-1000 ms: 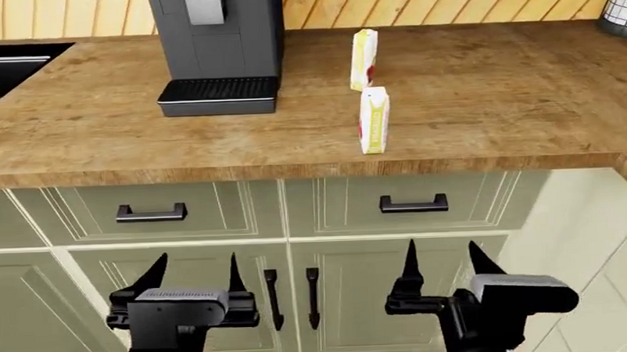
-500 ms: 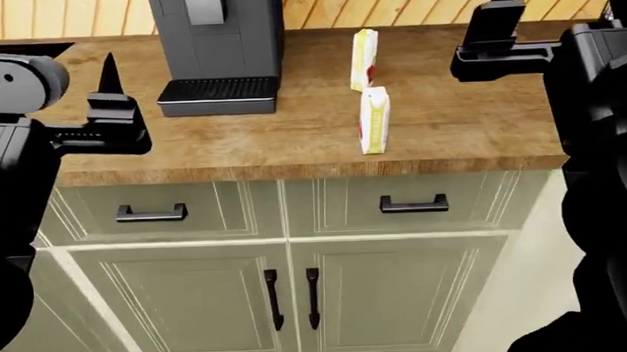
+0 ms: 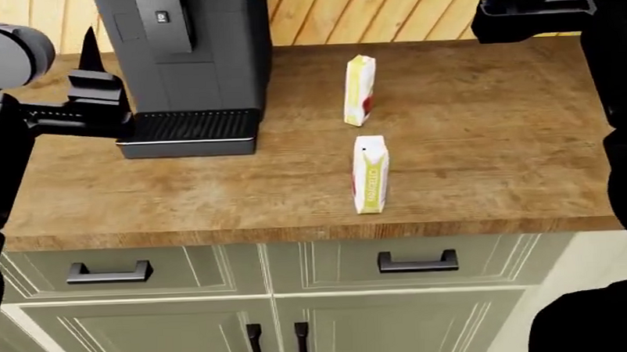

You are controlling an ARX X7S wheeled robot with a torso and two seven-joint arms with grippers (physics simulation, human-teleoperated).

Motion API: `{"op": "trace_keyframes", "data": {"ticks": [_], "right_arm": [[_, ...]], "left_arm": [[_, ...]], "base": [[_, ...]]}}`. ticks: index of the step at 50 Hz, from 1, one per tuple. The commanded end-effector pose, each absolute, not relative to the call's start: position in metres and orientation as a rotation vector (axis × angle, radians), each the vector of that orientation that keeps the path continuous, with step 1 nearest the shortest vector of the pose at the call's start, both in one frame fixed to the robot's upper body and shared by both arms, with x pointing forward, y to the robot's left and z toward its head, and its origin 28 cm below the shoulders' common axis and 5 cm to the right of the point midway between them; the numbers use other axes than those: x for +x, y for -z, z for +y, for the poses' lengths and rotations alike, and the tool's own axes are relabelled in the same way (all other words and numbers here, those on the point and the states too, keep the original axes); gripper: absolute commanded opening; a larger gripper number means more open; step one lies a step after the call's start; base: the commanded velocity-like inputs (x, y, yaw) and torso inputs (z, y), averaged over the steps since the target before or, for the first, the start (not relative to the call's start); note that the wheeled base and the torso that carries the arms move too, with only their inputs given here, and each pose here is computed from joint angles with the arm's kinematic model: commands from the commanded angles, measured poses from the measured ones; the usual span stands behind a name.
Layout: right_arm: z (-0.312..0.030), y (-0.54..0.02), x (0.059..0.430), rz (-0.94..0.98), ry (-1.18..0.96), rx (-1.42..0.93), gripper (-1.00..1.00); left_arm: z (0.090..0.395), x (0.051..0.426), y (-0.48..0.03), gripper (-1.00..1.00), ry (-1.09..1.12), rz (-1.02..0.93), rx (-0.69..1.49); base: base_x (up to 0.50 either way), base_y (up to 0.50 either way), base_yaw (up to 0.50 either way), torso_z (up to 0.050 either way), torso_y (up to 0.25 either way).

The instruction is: Move the drinks to the dining counter.

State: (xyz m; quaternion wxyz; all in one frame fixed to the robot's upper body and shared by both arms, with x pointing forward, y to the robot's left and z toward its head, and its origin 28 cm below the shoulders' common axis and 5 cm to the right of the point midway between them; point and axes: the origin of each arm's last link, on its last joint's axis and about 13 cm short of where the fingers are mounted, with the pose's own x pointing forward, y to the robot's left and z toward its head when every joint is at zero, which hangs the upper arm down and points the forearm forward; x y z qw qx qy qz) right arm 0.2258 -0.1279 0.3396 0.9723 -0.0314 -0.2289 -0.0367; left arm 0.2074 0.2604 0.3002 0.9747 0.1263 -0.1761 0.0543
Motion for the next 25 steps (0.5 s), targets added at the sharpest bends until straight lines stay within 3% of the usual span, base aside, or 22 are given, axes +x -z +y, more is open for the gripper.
{"op": "trace_keyframes", "data": {"ticks": [1, 13, 25], "right_arm": [[-0.1281, -0.34, 0.2238, -0.456, 0.072, -0.07, 1.0], [-0.131, -0.3396, 0.2192, -0.483, 0.074, -0.065, 1.0], [-0.1291, -0.3382, 0.219, -0.492, 0.051, -0.091, 1.0]], "left_arm": [[0.2615, 0.2053, -0.3015, 1.0, -0.119, -0.359, 0.267], [0.2602, 0.2051, -0.304, 1.0, -0.118, -0.366, 0.271], [0.2622, 0.2024, -0.3039, 1.0, -0.125, -0.369, 0.266]], "base": [[0.34, -0.2, 0.0, 0.0, 0.0], [0.09, -0.07, 0.0, 0.0, 0.001], [0.19, -0.42, 0.0, 0.0, 0.0]]}}
